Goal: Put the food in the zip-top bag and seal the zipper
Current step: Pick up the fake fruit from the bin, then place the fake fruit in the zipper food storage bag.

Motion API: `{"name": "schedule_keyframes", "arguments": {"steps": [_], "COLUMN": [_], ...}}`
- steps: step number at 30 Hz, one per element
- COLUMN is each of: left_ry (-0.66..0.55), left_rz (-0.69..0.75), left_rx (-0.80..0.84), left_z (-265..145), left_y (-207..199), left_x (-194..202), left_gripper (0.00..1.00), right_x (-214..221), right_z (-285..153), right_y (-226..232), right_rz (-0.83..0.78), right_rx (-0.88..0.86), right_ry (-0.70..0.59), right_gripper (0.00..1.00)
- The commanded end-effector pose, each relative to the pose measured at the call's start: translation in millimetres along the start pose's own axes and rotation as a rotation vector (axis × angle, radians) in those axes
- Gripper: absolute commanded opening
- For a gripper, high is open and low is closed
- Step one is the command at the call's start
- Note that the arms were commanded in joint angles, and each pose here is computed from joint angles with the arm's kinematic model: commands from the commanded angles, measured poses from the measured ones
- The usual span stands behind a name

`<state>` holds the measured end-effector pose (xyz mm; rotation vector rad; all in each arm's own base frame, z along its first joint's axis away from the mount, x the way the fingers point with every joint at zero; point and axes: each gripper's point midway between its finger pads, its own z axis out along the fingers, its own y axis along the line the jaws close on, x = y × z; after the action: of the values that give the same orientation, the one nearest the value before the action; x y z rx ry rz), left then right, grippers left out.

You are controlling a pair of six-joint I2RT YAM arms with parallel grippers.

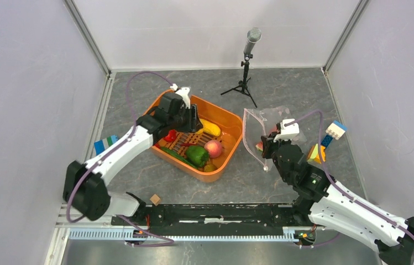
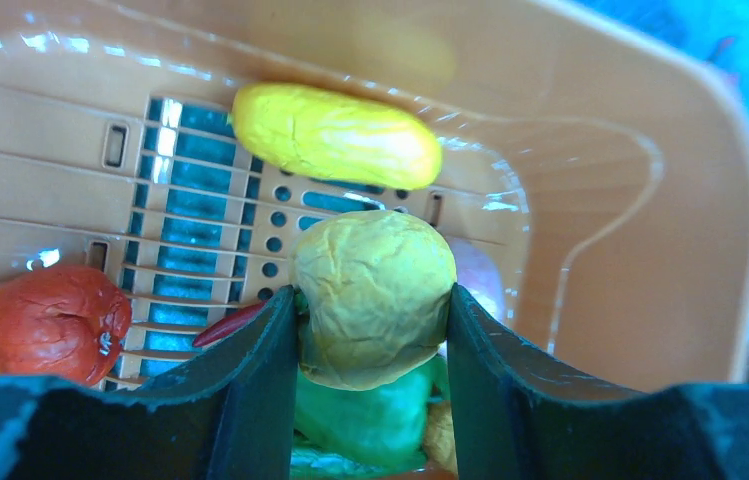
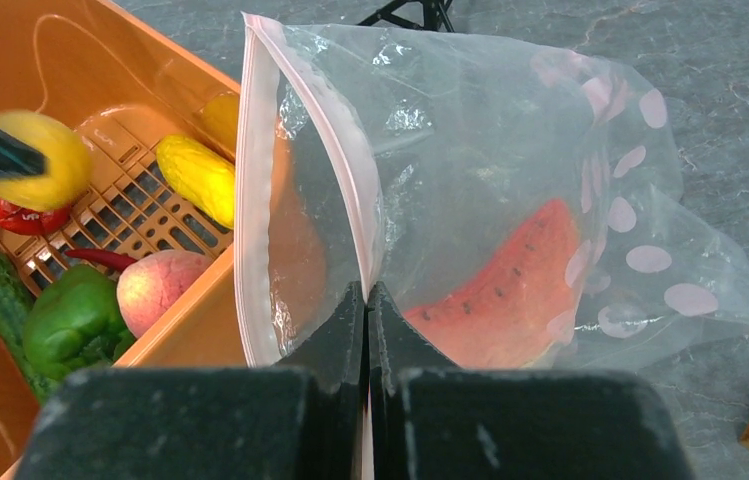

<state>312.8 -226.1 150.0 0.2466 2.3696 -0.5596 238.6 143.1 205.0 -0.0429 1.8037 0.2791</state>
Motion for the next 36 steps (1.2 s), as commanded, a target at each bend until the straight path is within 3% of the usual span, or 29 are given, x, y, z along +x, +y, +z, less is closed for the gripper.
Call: {"name": "schedule_keyframes", "arguments": {"steps": [1, 9, 20, 31, 36], "left_ry": [-0.106, -0.207, -0.251, -0.263, -0.301], "left_rz": [0.028, 0.025, 0.139, 0.182, 0.275], "left_rx": [0.099, 0.441, 0.716, 0.789, 0.724], "left_z": [-35, -80, -102, -85, -75], "left_y": [-23, -96, -192, -241, -246], "left_x": [-24, -35, -24, -26, -39], "left_gripper": [0.3, 0.3, 0.3, 0.33, 0.38], "right_x": [-2, -2, -9, -42, -53], "right_z": [1, 3, 1, -21, -32], "right_y": [0, 12, 25, 33, 36], "right_rz": [0.044, 0.087, 0.135, 0.249, 0.261], "right_rx": [0.004, -0.043, -0.103, -0.204, -0.244], "right_ry": [-0.022, -0.021, -0.026, -0.113, -0.119], "right_gripper": [0.0, 0.0, 0.0, 0.0, 0.0]}}
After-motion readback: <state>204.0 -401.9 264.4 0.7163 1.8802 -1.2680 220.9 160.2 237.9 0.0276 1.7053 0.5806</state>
